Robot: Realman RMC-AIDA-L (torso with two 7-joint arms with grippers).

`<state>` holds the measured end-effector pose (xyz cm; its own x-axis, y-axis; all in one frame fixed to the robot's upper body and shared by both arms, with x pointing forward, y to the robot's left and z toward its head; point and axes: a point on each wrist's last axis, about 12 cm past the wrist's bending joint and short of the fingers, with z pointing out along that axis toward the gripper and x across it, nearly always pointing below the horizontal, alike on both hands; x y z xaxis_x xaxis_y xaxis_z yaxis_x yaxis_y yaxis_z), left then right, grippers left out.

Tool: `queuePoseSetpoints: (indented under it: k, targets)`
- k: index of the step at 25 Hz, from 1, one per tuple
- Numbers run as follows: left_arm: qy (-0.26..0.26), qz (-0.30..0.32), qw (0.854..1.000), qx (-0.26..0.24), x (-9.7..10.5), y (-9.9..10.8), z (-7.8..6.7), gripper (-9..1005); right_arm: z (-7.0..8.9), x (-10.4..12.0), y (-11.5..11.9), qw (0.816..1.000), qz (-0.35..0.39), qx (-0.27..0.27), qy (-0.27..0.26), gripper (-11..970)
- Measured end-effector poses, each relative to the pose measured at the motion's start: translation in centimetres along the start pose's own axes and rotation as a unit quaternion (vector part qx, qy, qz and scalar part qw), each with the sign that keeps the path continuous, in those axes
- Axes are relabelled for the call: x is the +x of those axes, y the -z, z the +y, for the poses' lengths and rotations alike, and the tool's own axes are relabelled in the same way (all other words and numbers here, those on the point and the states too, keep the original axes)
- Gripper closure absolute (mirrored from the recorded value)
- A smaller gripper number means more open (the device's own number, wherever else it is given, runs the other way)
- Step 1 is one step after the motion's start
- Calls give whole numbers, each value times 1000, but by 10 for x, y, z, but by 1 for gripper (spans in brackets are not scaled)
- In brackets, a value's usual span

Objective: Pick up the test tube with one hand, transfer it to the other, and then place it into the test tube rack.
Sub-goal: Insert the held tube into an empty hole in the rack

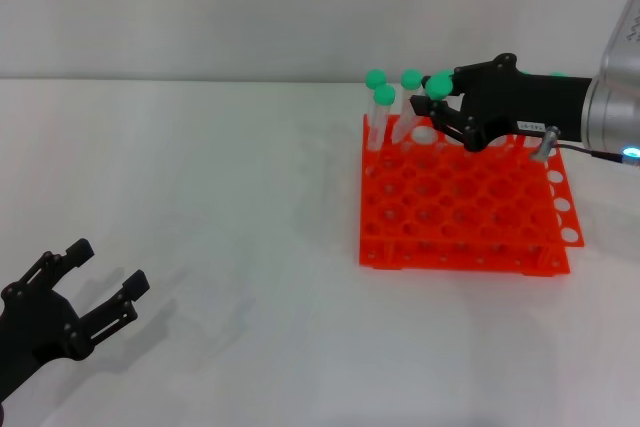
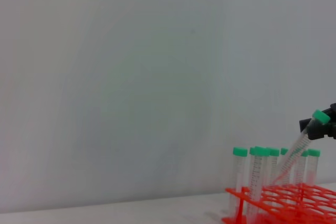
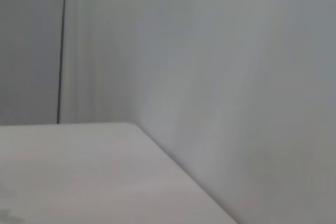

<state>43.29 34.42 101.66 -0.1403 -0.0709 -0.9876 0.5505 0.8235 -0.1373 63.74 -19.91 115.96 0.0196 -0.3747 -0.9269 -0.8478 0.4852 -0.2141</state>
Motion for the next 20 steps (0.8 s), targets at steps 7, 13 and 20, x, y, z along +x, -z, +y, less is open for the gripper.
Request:
queuePoseSetpoints:
  k: [7, 13, 20]
  targets:
    - [3, 0, 1000, 0, -1, -2, 1, 103, -7, -3, 2, 1000, 14, -2, 0, 750]
    - [6, -2, 1000, 2, -1, -3, 0, 103, -10, -9, -6, 999, 38, -11, 0, 750]
    - [11, -5, 1000, 4, 0, -5, -2, 103, -12, -15, -16, 997, 73, -14, 3, 751]
